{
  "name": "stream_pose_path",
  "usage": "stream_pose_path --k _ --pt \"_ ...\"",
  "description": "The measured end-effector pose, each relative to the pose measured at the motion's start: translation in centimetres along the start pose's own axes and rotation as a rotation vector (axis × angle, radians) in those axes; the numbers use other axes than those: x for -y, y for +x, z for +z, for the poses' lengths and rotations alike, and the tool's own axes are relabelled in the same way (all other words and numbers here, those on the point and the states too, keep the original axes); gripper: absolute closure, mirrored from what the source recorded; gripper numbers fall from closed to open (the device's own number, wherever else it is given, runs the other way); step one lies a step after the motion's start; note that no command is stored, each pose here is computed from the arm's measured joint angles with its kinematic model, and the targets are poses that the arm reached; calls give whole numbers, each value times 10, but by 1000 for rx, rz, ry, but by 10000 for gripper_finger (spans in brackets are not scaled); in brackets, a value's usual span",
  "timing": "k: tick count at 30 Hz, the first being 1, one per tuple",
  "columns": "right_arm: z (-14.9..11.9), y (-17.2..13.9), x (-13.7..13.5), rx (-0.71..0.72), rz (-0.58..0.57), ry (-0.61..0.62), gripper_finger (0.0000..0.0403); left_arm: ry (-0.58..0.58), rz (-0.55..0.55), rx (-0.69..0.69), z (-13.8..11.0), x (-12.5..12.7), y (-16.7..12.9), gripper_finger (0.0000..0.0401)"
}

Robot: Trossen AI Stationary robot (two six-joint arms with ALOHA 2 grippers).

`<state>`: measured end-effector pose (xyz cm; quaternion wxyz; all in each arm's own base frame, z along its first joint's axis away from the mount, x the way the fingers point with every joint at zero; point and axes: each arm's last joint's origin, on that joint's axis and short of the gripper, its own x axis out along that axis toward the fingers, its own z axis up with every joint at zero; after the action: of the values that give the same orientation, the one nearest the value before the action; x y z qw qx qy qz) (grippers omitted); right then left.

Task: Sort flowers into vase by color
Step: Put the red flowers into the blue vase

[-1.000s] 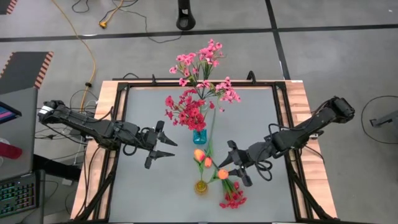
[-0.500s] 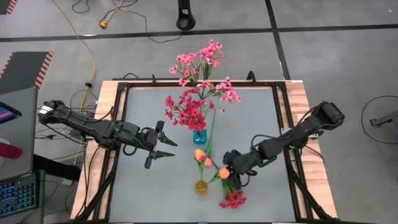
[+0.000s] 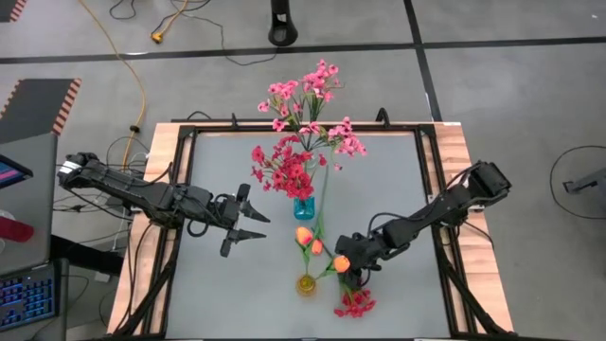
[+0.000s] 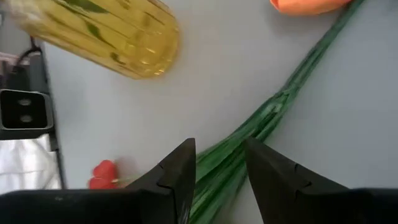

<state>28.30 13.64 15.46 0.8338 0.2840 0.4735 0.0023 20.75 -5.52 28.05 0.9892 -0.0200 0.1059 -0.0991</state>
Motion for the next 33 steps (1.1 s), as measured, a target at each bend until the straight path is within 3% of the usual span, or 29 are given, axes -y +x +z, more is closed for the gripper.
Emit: stream_pose_path --k 33 --pt "-5 21 7 -66 -11 108 249 1 2 -24 -2 0 0 227"
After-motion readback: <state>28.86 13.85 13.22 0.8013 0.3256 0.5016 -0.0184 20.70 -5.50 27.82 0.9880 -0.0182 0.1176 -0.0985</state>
